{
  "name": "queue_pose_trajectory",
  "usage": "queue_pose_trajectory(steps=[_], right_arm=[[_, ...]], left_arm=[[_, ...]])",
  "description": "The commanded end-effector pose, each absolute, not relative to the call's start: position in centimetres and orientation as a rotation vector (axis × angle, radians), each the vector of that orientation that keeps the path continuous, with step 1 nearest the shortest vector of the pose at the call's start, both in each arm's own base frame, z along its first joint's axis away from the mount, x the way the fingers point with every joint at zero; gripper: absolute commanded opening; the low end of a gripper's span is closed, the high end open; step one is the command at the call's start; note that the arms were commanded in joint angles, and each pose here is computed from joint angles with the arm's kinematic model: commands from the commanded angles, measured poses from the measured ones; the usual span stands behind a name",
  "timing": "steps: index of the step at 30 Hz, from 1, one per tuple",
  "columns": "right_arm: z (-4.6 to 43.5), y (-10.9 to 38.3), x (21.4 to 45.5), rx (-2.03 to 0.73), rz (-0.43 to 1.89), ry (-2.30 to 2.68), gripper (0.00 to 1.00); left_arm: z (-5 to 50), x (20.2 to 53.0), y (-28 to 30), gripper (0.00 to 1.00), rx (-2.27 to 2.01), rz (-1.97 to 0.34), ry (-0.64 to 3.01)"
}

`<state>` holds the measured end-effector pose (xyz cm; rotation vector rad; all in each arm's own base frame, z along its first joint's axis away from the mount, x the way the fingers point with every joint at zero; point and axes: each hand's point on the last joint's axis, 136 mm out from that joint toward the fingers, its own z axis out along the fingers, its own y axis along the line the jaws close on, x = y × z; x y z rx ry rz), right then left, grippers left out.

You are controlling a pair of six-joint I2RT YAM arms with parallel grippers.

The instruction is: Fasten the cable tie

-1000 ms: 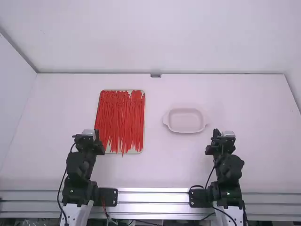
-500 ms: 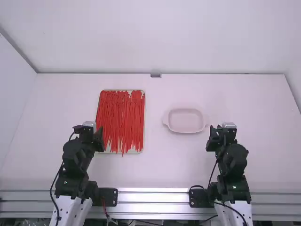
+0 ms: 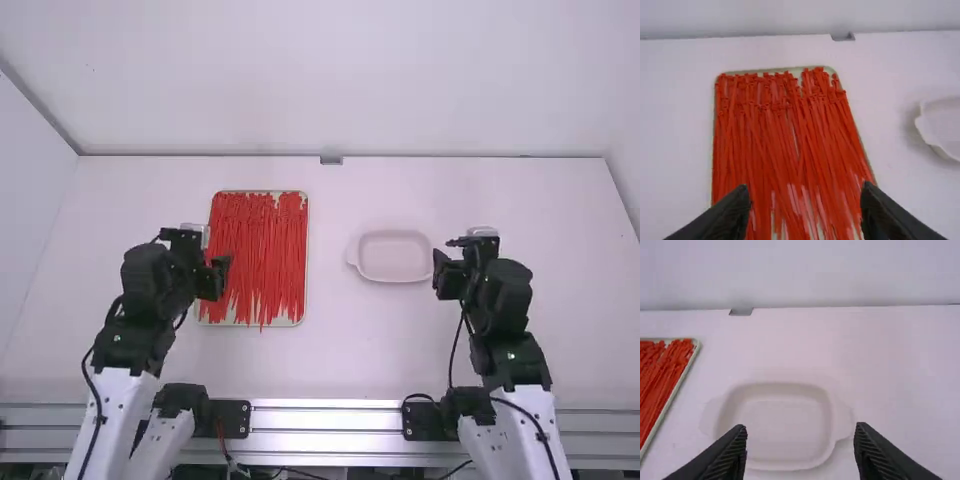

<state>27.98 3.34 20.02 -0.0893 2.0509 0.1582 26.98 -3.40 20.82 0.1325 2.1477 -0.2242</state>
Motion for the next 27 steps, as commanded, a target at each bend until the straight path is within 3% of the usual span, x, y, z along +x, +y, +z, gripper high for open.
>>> queue_pose_trajectory(steps=[1,13,27], right_arm=[[21.8,3.9,28.7,-0.088,0.193,2.047,0.63],[22.4,5.5,31.3,-0.039,0.294,2.205,0.84],[22.1,7.1,33.0,-0.063,0.335,2.305,0.97]], left_arm=[[22.5,27.5,-4.6,0.62,0.208,-0.296,2.138],[22.7,30.8,-4.4,0.84,0.046,-0.385,2.323],[21.8,32.9,-3.0,0.98,-0.173,-0.366,2.459]])
